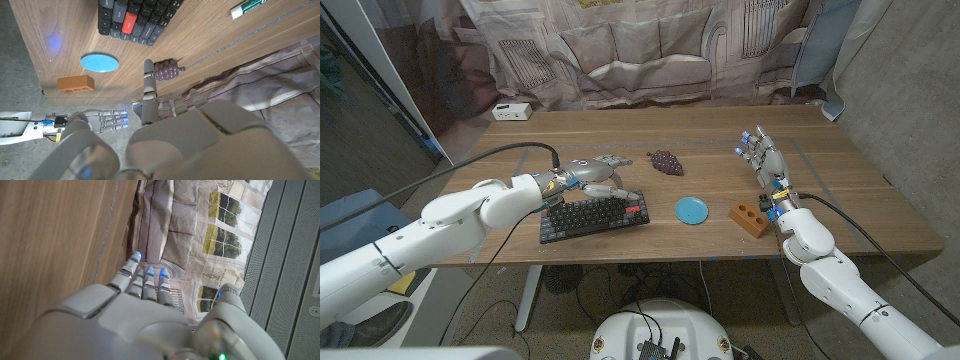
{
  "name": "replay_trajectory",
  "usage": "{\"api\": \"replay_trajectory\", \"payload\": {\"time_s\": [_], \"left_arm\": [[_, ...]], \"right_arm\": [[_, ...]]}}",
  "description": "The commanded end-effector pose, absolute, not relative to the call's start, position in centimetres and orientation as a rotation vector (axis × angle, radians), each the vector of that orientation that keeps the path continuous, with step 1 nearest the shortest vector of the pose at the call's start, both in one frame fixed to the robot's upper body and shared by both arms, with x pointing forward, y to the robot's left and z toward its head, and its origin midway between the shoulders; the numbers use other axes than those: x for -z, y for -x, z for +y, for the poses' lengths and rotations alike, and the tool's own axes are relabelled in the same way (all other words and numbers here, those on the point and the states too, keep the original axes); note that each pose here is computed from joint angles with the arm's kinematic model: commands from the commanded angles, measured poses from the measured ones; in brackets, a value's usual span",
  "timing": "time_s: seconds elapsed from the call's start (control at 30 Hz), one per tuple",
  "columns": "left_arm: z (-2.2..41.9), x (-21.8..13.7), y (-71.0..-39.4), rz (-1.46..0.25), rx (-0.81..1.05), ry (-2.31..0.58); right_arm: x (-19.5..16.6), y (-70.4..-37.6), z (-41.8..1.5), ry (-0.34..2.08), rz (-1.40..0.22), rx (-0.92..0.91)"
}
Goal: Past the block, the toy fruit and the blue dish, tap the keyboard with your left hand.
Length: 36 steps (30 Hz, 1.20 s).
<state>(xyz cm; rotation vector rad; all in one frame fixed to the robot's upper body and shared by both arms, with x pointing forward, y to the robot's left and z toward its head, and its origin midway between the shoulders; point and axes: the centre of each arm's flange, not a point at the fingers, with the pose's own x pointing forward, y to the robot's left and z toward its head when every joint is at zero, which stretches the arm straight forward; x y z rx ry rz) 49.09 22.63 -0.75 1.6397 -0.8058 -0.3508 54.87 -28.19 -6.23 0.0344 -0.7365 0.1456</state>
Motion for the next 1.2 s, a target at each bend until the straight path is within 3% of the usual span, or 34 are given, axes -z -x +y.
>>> {"api": "replay_trajectory", "payload": {"time_s": [0.03,1.2], "left_arm": [[22.4,1.6,-49.0,-0.788,0.354,-1.671],[20.4,2.8,-49.9,-0.75,0.411,-1.759]], "right_arm": [[6.1,-54.9,-28.2,-0.025,-0.737,-0.156],[6.9,-53.4,-29.2,-0.033,-0.742,-0.127]]}}
